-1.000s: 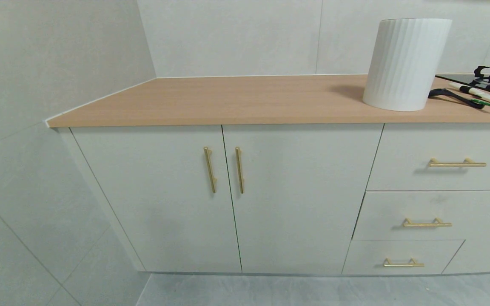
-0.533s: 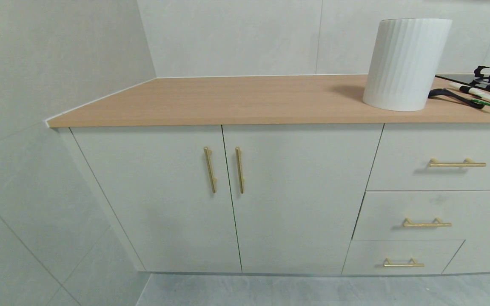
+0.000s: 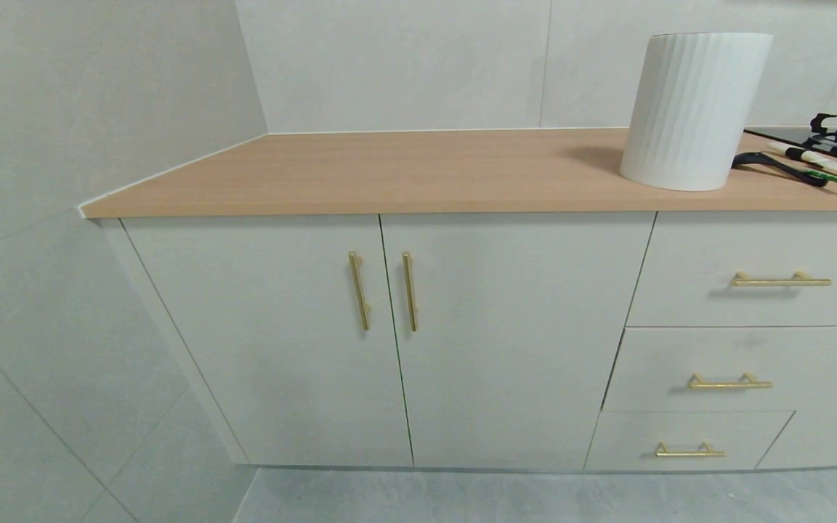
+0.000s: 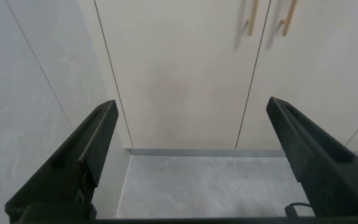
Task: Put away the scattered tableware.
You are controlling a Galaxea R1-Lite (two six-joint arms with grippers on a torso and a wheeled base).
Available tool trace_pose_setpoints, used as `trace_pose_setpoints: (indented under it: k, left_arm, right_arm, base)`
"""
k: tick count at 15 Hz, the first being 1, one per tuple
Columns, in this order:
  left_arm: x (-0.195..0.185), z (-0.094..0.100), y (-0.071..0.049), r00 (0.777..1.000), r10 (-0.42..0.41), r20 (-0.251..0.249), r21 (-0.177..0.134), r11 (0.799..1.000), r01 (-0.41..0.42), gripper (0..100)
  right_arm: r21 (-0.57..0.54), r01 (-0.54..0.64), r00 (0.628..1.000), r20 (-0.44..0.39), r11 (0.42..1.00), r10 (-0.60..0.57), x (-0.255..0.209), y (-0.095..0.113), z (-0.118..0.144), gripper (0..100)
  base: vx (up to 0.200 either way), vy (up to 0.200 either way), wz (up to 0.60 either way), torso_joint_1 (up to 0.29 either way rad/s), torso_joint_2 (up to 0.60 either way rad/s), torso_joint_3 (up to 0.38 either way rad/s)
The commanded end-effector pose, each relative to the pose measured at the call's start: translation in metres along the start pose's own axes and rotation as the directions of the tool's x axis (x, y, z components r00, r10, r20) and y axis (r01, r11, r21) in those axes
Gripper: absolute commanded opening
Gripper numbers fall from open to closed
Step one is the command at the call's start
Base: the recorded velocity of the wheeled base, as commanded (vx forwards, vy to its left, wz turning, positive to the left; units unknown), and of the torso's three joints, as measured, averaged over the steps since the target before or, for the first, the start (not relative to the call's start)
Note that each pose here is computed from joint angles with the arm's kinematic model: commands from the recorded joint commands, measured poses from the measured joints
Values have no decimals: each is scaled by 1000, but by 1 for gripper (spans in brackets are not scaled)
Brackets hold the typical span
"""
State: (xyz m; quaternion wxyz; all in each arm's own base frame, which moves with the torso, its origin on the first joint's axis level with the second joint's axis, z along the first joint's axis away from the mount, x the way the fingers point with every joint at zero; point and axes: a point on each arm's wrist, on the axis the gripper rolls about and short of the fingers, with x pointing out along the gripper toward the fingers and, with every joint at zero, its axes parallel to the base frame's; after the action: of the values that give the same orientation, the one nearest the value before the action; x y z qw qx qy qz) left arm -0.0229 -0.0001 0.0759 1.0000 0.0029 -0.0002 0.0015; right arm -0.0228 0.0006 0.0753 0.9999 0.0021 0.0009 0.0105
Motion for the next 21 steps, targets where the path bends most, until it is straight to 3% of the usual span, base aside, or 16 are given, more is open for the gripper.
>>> trace_pose_setpoints:
  k: [1, 15, 21]
  left_arm:
    - [0, 0, 0, 1000, 0, 0, 0, 1000, 0, 100]
    - [0, 0, 0, 1000, 2, -2, -4, 1000, -2, 100]
    - [0, 0, 0, 1000, 0, -2, -4, 1000, 0, 100]
  right_arm:
    - [0, 0, 1000, -1, 1000, 0, 0, 0, 0, 100]
    - [3, 0, 1000, -1, 1000, 0, 0, 0, 0, 100]
    - [3, 1, 1000, -1, 1000, -1, 0, 0, 0, 100]
  base:
    - [0, -200, 0, -2, 2, 17]
    - [0, -200, 0, 4, 2, 3]
    - [0, 0, 0, 0, 0, 0]
